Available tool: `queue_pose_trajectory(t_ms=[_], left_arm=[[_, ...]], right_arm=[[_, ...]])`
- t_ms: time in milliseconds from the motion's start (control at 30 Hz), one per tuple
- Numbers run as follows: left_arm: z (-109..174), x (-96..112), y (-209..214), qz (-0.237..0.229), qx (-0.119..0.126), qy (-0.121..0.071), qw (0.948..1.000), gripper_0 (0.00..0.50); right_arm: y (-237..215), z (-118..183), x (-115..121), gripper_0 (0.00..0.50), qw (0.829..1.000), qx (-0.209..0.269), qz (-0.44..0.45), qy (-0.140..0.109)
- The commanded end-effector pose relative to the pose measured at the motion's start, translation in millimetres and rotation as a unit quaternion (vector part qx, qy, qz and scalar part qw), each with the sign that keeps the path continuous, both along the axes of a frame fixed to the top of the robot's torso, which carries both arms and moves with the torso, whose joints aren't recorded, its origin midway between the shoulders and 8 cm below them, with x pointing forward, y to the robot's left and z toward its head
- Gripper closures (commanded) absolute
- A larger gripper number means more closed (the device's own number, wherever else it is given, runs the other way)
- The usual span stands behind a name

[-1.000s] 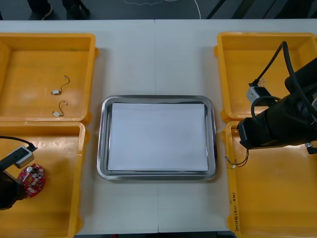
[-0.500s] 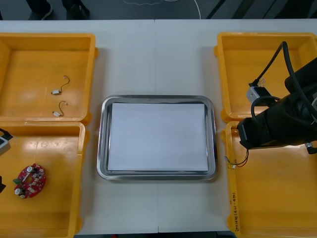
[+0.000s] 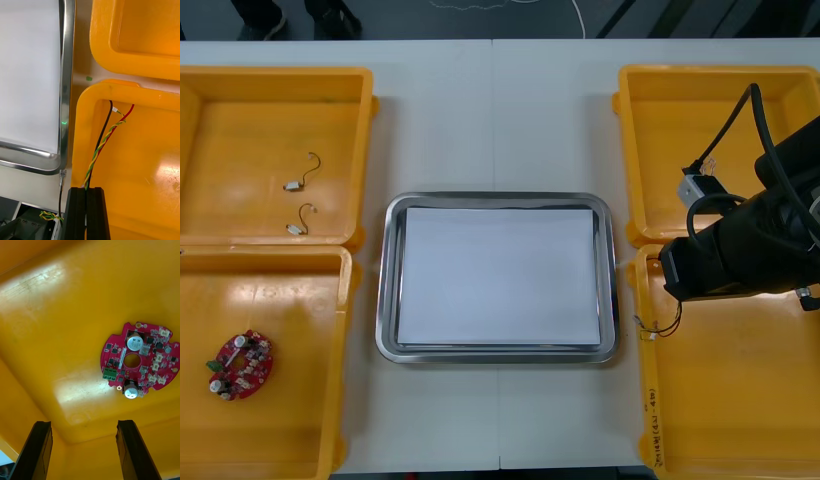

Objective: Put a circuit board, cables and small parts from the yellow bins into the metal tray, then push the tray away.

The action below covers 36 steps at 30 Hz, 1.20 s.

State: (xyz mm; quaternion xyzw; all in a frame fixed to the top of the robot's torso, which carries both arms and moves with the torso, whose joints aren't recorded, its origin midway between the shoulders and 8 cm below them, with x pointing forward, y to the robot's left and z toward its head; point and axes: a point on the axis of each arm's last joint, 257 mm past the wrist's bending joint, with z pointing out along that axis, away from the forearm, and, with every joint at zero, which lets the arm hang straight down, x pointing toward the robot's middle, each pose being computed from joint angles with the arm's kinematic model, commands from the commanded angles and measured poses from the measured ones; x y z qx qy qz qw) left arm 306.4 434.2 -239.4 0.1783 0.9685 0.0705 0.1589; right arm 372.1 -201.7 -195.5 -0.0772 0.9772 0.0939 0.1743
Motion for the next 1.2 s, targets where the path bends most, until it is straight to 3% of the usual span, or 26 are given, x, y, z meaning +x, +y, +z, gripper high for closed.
queue_pose_trajectory(t_ms=[33,133,233,300,333,367,467,500,533,567,600,633,667,700,767,800,833,933,1200], left_arm=[[33.3,11.5,12.8,0.155,-0.038,-0.051,0.9859,0.0],[33.7,12.0,12.9,0.21,-0.061,-0.057,0.9741,0.0],[34.4,12.0,13.4,0.277,-0.087,-0.065,0.9547,0.0],[34.0,11.8,15.4,0.324,-0.101,-0.069,0.938,0.0],[33.7,11.7,15.4,0.337,-0.106,-0.07,0.933,0.0],[33.2,11.7,15.7,0.369,-0.117,-0.073,0.9192,0.0],[29.3,10.9,13.8,0.424,-0.141,-0.077,0.8915,0.0],[27.7,10.6,13.3,0.436,-0.146,-0.077,0.8848,0.0],[23.5,9.4,12.2,0.469,-0.162,-0.077,0.8647,0.0],[22.1,8.8,11.8,0.48,-0.167,-0.077,0.858,0.0],[16.7,6.7,9.1,0.503,-0.178,-0.074,0.8423,0.0],[15.1,6.5,8.0,0.514,-0.184,-0.074,0.8343,0.0],[11.2,4.6,6.0,0.531,-0.192,-0.071,0.8224,0.0],[10.3,5.3,5.3,0.537,-0.196,-0.073,0.8172,0.0],[7.3,8.4,3.1,0.559,-0.212,-0.079,0.7977,0.0],[6.9,8.4,3.3,0.564,-0.214,-0.08,0.794,0.0],[6.9,10.8,3.7,0.576,-0.219,-0.085,0.7831,0.0],[3.5,14.2,1.4,0.59,-0.225,-0.089,0.7703,0.0],[-11.9,21.3,-1.0,0.589,-0.226,-0.082,0.7712,0.0]], right_arm=[[13.4,12.5,2.1,0.5,1.0,0.003,0.015,-0.019],[12.8,12.6,2.2,0.5,1.0,0.002,0.014,-0.019],[13.1,12.2,1.9,0.5,1.0,0.002,0.015,-0.019],[12.8,12.6,2.2,0.5,1.0,0.002,0.014,-0.019],[13.1,12.2,1.9,0.5,1.0,0.002,0.015,-0.019],[12.8,12.6,2.2,0.5,1.0,0.002,0.014,-0.019],[12.8,12.6,2.2,0.5,1.0,0.002,0.014,-0.019],[13.1,12.2,1.9,0.5,1.0,0.002,0.015,-0.019],[12.8,12.6,2.2,0.5,1.0,0.002,0.014,-0.019],[13.1,12.2,1.9,0.5,1.0,0.002,0.015,-0.019],[13.1,12.2,1.9,0.5,1.0,0.002,0.015,-0.019],[12.9,11.7,1.6,0.5,1.0,0.002,0.015,-0.018],[12.8,12.6,2.2,0.5,1.0,0.002,0.014,-0.019],[13.1,12.5,1.9,0.5,1.0,0.002,0.016,-0.019],[12.8,12.6,2.2,0.5,1.0,0.002,0.015,-0.019],[12.8,12.6,2.2,0.5,1.0,0.002,0.015,-0.019],[13.3,12.5,1.8,0.5,1.0,0.001,0.017,-0.019],[12.8,12.6,2.2,0.5,1.0,0.001,0.016,-0.019],[13.1,12.2,1.9,0.5,1.0,0.0,0.019,-0.02]])
